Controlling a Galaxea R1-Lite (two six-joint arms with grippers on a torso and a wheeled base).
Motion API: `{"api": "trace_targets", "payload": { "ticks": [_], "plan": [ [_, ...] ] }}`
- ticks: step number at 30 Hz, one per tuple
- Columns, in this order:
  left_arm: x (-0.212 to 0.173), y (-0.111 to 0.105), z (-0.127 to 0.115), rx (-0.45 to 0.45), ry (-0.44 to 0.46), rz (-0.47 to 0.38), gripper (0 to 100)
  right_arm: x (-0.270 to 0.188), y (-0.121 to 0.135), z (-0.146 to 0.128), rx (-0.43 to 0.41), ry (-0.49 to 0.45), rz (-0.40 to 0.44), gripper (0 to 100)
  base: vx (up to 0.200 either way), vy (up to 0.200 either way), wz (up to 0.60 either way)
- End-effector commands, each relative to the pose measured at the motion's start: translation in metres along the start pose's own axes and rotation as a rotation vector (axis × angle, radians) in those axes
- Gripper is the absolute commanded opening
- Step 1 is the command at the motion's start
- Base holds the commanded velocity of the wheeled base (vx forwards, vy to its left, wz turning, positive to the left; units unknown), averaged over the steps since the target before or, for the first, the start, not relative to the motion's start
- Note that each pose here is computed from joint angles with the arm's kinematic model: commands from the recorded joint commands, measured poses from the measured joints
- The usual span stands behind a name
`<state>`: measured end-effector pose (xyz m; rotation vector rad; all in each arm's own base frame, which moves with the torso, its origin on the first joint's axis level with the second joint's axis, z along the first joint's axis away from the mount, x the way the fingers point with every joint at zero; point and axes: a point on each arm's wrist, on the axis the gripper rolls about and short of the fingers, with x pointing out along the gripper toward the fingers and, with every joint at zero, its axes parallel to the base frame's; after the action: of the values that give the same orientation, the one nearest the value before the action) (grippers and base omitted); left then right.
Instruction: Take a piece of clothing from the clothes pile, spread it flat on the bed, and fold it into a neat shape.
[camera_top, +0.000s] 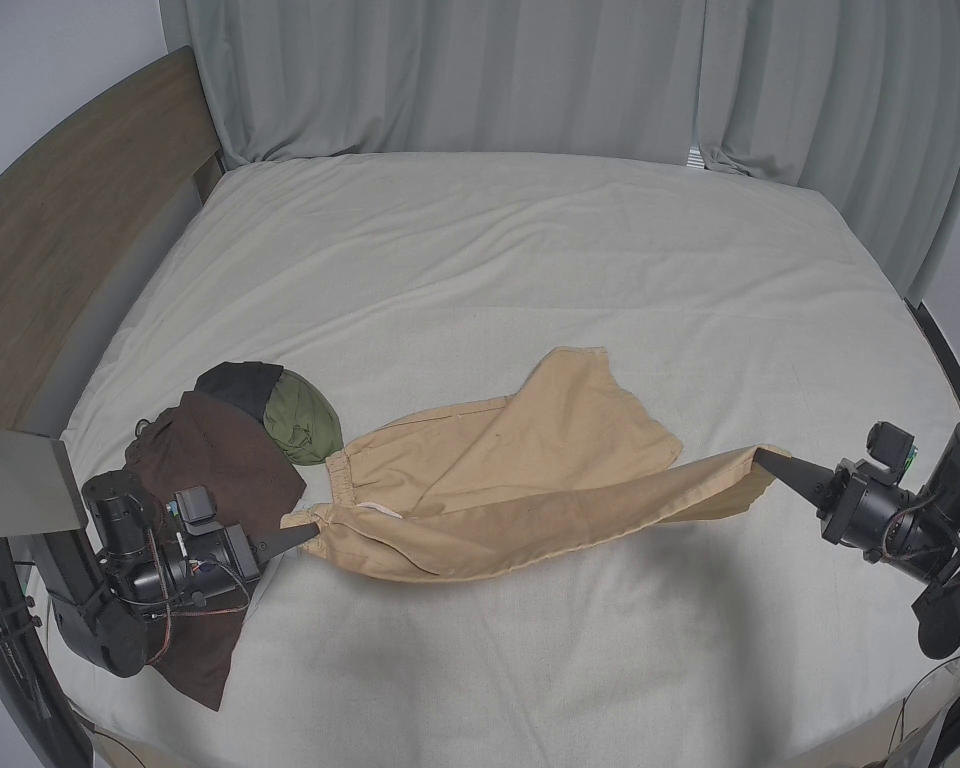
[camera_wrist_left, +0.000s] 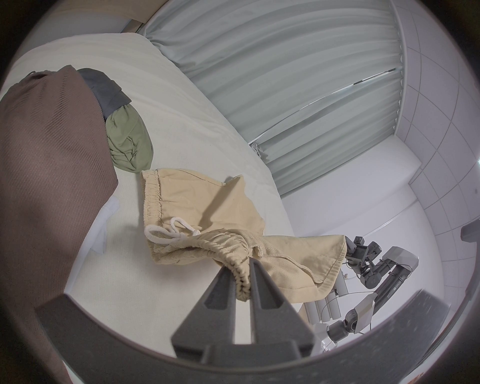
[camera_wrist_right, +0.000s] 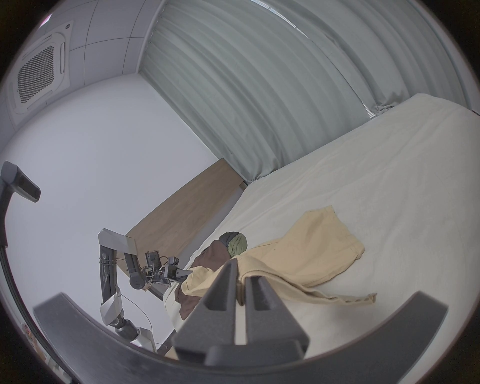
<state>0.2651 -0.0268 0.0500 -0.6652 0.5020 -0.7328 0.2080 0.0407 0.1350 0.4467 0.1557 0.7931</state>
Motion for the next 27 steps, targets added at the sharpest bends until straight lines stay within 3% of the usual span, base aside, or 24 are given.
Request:
{"api": "trace_targets", "payload": {
  "ticks": [1, 12, 17, 27],
  "plan": [
    [0.000, 0.000, 0.001, 0.003, -0.004, -0.001, 0, 0.001, 0.000, 0.005, -0.013, -0.018, 0.005, 0, 0.000, 0.000, 0.00],
    [0.006, -0.001, 0.005, 0.016, -0.033, 0.019, 0, 0.034, -0.031, 0.013, -0.005, -0.030, -0.008, 0, 0.000, 0.000, 0.00],
    [0.015, -0.005, 0.009, -0.027, -0.074, 0.040, 0, 0.059, -0.053, 0.014, 0.003, -0.033, -0.006, 0, 0.000, 0.000, 0.00],
    [0.021, -0.006, 0.012, -0.041, -0.093, 0.043, 0, 0.084, -0.073, 0.025, 0.015, -0.074, 0.013, 0, 0.000, 0.000, 0.00]
  ]
}}
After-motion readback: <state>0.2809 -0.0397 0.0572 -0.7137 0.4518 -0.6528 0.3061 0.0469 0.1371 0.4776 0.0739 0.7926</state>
